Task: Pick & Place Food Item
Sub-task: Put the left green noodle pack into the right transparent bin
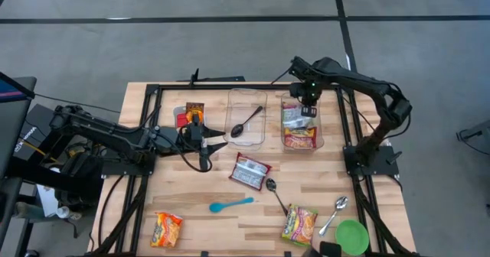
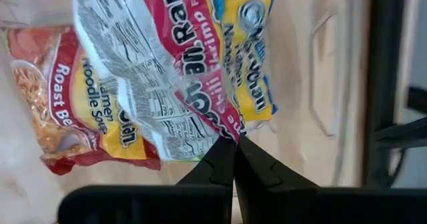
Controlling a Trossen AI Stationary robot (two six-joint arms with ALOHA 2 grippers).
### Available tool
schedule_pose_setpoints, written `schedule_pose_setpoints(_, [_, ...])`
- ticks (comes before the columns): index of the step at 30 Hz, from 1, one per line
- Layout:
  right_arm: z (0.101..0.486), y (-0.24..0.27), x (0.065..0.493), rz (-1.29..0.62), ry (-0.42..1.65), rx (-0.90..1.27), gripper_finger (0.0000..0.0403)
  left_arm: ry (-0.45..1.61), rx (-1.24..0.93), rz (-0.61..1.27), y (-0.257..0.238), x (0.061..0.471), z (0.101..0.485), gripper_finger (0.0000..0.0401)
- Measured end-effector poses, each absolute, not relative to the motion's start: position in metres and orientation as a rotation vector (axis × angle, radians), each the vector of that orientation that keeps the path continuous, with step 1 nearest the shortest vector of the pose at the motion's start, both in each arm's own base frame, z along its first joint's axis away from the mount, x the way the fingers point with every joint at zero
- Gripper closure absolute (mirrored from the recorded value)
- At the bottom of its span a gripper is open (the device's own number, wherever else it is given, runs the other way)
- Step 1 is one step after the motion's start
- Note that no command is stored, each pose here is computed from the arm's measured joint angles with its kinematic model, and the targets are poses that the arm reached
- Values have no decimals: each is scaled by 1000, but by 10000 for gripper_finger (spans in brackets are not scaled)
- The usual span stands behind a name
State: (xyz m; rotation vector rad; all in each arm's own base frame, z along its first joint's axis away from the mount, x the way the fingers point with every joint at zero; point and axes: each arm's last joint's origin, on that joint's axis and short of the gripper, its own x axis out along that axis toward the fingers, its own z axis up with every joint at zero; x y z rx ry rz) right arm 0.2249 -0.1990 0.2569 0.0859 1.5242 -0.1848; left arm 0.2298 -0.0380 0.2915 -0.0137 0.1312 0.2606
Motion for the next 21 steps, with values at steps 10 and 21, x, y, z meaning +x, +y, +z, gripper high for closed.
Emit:
schedule_pose_setpoints(10, [238,-212,226,-236,1575,192,403,132,-13,261,-38,230,291,242])
schedule_pose_setpoints(21, [237,-228,212,-397,1556,310,403,132,-13,261,-38,230,291,242])
